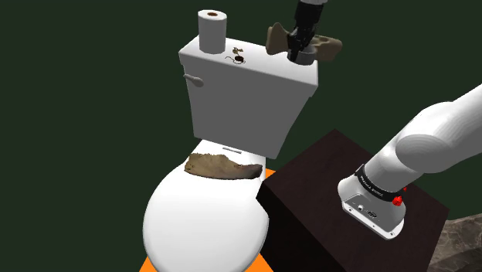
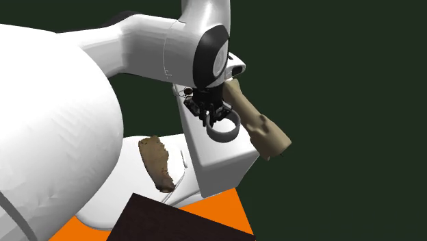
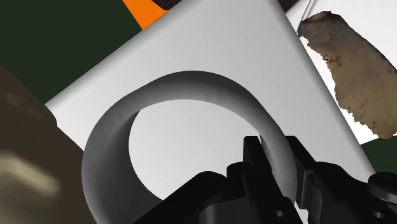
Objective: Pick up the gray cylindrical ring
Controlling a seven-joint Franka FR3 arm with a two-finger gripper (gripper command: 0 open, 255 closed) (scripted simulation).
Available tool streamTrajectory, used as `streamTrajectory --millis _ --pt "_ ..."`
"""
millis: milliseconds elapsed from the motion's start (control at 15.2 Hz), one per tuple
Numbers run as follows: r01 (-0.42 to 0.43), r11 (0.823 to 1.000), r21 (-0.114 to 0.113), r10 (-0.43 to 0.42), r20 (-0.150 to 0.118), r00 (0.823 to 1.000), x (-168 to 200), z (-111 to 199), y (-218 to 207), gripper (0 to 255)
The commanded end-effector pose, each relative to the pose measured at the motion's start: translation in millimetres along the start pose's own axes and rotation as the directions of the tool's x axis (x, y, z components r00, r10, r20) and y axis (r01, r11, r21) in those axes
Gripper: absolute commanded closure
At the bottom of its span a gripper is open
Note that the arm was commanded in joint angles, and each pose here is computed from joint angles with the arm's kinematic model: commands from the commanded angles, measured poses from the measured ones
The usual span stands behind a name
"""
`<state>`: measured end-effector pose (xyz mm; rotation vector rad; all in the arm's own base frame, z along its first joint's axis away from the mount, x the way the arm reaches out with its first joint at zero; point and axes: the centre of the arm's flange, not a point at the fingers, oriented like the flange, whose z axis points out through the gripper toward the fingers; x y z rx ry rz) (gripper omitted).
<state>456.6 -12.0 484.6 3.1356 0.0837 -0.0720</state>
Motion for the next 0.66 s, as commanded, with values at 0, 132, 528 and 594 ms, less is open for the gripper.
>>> streamTrajectory --millis 0,132,528,594 --pt "0.000 1.000 0.000 0.000 0.000 1.000 -1 -10 -1 255" --pt "0.000 1.000 0.000 0.000 0.000 1.000 -1 -21 -1 255" --pt "0.000 1.000 0.000 0.000 0.000 1.000 -2 -48 -1 255" --pt "0.000 1.000 0.000 0.000 0.000 1.000 -2 -48 -1 255"
